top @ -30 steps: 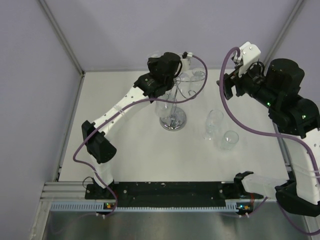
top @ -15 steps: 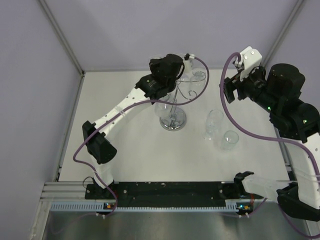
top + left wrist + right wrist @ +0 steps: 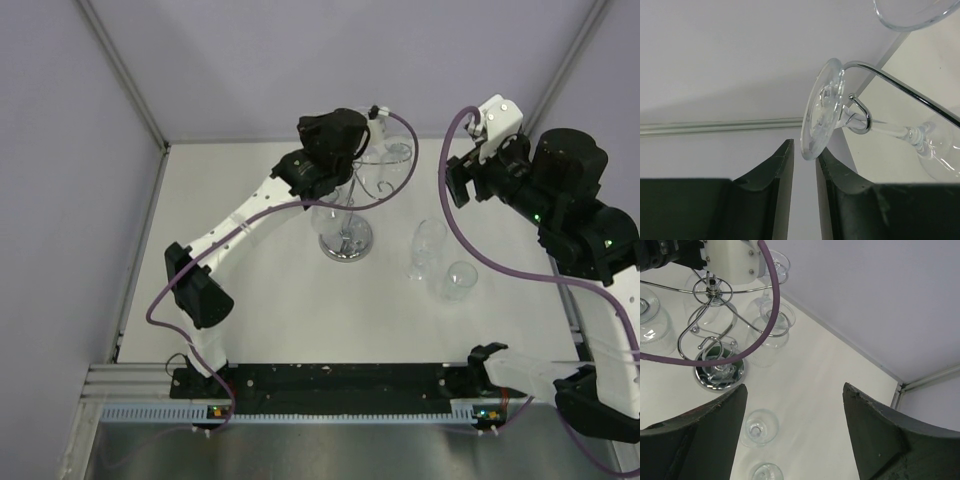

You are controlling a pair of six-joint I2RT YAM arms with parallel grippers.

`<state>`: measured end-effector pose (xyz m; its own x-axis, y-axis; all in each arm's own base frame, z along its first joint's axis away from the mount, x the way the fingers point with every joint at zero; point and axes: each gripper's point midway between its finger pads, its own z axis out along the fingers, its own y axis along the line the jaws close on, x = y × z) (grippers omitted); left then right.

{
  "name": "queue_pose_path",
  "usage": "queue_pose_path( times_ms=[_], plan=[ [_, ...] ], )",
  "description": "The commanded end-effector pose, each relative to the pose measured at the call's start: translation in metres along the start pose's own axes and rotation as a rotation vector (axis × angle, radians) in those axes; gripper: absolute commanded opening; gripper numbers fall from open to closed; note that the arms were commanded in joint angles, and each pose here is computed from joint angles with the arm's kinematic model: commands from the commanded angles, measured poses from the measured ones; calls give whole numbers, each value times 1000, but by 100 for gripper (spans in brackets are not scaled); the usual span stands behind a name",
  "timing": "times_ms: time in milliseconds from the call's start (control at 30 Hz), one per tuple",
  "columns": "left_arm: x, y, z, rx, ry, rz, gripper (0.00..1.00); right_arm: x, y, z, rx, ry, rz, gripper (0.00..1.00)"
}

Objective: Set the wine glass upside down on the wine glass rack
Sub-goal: Turn the wine glass upside down at the wine rack.

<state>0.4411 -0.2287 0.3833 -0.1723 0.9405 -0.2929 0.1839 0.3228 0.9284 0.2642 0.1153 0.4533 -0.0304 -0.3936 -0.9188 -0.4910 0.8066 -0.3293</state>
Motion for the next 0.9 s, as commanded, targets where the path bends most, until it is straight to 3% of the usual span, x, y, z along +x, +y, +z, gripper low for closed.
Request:
queue_pose_path(
  times_ms=[0, 500, 867],
  plan=[
    [-2, 7, -17, 5, -21, 8, 32, -9, -3, -4, 17, -36, -11, 77],
    [2, 7, -29, 65, -32, -7, 38, -5, -2, -8, 20, -34, -11, 77],
    [7, 18, -52, 139, -76, -78, 50, 41, -7, 3, 99, 104, 12, 77]
  ],
)
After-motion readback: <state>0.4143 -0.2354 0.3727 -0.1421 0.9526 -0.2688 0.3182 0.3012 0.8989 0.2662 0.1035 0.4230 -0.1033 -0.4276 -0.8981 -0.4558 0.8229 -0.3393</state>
